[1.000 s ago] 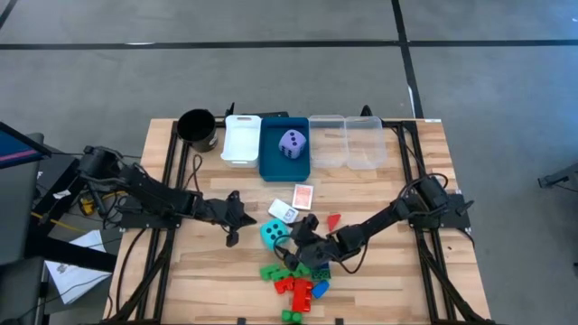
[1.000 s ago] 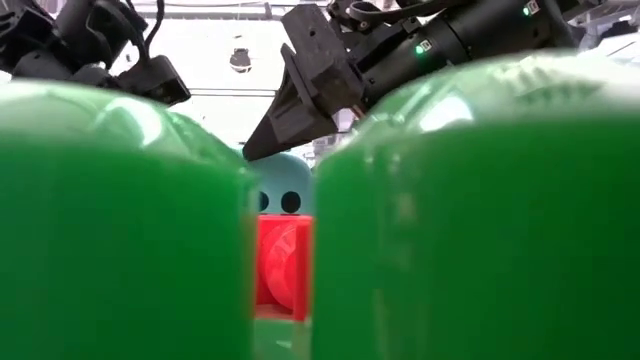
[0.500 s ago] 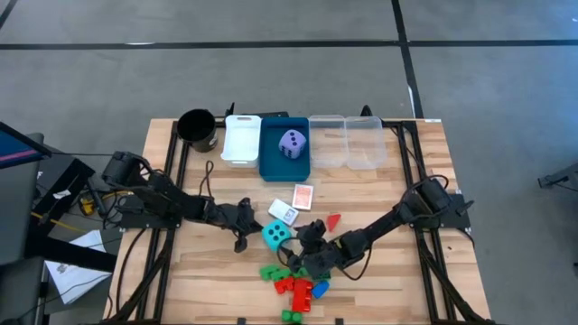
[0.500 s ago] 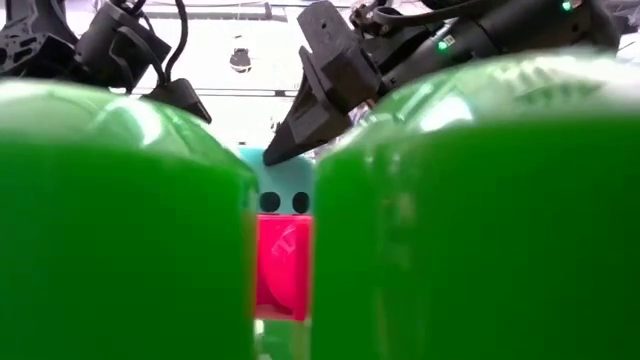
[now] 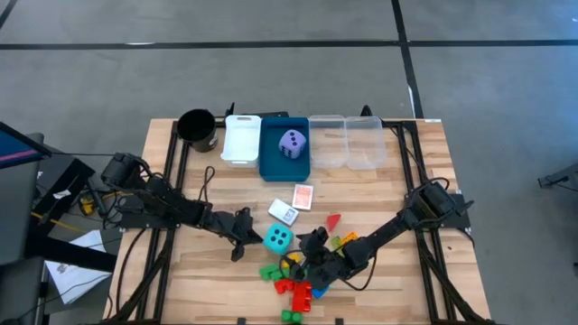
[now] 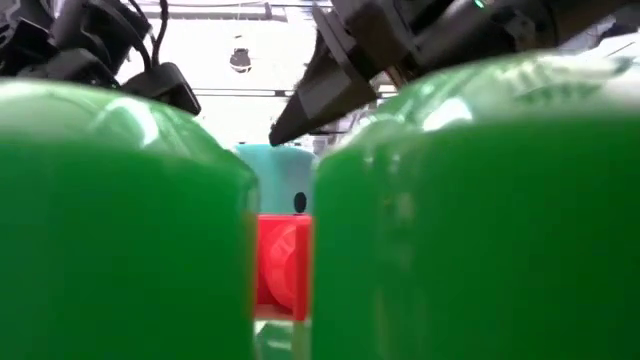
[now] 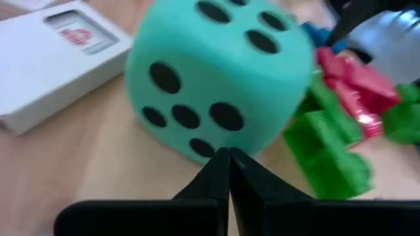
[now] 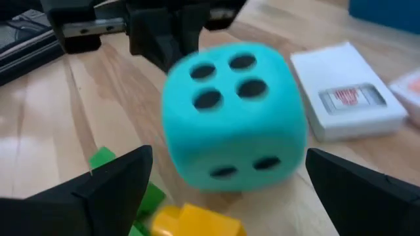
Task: Pick & Place Toys
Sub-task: Put the blue dice into the blue bin
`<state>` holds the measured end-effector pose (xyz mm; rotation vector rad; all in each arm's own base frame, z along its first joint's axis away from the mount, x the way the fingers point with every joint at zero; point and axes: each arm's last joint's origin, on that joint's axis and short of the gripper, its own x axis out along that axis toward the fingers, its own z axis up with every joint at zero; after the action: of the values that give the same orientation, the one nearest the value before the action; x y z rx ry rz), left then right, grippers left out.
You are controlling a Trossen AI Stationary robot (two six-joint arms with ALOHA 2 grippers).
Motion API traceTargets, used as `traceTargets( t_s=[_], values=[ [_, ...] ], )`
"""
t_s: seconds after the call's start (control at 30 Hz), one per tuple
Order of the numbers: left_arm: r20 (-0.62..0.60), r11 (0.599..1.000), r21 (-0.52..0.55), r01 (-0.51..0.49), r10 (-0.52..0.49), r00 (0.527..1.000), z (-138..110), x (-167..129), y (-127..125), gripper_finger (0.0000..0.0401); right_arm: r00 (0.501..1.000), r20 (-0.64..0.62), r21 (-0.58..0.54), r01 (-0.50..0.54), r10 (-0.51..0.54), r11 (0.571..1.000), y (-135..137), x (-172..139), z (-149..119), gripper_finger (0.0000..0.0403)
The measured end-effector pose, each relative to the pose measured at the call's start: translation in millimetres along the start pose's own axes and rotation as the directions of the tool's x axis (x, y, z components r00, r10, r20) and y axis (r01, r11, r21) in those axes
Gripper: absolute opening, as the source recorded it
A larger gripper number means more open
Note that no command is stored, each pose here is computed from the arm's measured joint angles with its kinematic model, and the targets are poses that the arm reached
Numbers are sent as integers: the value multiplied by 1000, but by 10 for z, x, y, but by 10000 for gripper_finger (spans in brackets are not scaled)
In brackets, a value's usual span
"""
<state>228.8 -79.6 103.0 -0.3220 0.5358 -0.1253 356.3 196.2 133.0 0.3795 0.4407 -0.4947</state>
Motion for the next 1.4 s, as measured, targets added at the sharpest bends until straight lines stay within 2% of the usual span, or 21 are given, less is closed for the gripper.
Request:
traceTargets(
  t_s=[0.23, 0.6, 0.73, 1.0, 1.27, 1.4],
  values=[
    [75, 1000, 9, 29, -30, 997, 58, 8, -155, 0, 1000, -7, -137, -10, 10, 990, 150, -52, 127, 395],
    [85, 999, 40, 29, -33, 996, 92, 24, -178, 0, 992, -68, -296, 85, -110, 951, -21, 20, 116, 395],
    [81, 999, 42, 28, -31, 996, 89, 24, -176, 0, 990, -70, -298, 100, -126, 949, -69, 85, 165, 395],
    [81, 994, 107, 22, -31, 996, 89, 25, -174, 0, 989, -136, -374, 9, -64, 927, -108, 218, 265, 395],
    [39, 987, 125, 103, -108, 993, 82, 25, -184, 0, 978, -193, -406, -147, 73, 902, -121, 369, 410, 395],
    [10, 985, 126, 116, -119, 993, 63, 25, -179, 0, 975, -203, -410, -167, 88, 897, -143, 407, 445, 395]
  ],
)
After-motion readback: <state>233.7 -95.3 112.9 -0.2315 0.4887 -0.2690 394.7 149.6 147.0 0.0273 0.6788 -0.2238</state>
